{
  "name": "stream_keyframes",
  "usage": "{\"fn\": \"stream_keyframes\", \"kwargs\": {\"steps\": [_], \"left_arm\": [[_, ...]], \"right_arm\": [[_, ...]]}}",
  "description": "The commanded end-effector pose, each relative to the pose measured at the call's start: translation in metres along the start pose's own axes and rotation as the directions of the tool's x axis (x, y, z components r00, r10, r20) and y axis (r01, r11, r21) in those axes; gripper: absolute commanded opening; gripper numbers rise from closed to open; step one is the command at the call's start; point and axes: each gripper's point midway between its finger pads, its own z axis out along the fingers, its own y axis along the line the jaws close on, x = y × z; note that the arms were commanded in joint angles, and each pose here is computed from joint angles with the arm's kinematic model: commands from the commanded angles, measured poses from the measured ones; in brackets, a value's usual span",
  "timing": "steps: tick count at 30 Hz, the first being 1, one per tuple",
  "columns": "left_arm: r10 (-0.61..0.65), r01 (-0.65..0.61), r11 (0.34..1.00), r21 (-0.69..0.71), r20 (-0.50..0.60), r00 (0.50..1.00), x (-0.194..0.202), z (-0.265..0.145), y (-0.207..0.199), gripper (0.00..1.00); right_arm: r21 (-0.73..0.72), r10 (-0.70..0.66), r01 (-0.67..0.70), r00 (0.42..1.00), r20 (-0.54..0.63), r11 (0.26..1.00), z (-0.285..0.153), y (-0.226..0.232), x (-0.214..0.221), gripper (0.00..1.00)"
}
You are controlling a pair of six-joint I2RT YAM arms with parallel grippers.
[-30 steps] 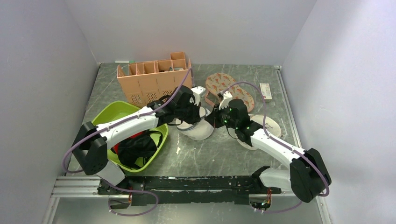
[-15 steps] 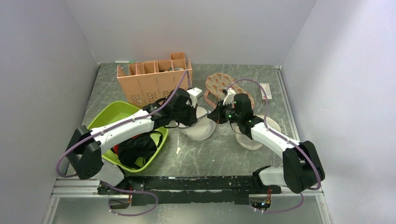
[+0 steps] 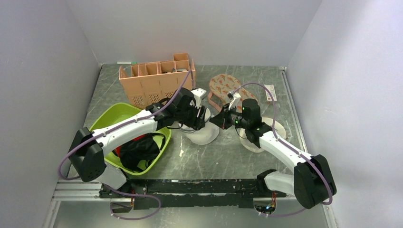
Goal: Unzip the laundry bag and remove the bra
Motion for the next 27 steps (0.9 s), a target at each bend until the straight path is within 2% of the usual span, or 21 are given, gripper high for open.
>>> {"fn": "stream_keyframes", "kwargs": {"steps": [1, 9, 16, 21, 27], "left_arm": [[-0.001, -0.001, 0.999, 0.052, 0.035, 0.999, -0.024, 0.004, -0.012, 0.68], [-0.001, -0.003, 0.997, 0.073, 0.044, 0.999, -0.031, 0.012, -0.017, 0.55], [0.009, -0.012, 0.998, 0.058, 0.039, 0.999, -0.028, 0.009, -0.014, 0.24], [0.024, -0.026, 0.999, 0.03, 0.055, 0.998, -0.027, 0.0, -0.008, 0.09], [0.027, -0.028, 1.0, 0.012, 0.057, 0.998, -0.024, -0.008, -0.004, 0.07]], "right_arm": [[-0.057, -0.022, 0.023, 1.0, 0.02, 0.998, -0.002, 0.016, -0.003, 0.0], [-0.098, -0.036, 0.036, 0.999, -0.003, 0.995, 0.001, 0.028, 0.004, 0.0], [-0.068, -0.047, 0.046, 0.999, -0.011, 0.997, 0.003, 0.023, 0.004, 0.0], [-0.005, -0.017, 0.017, 1.0, -0.007, 1.0, 0.005, 0.01, 0.006, 0.0], [0.15, 0.065, -0.068, 0.998, 0.022, 0.986, 0.008, -0.023, -0.004, 0.0]]}}
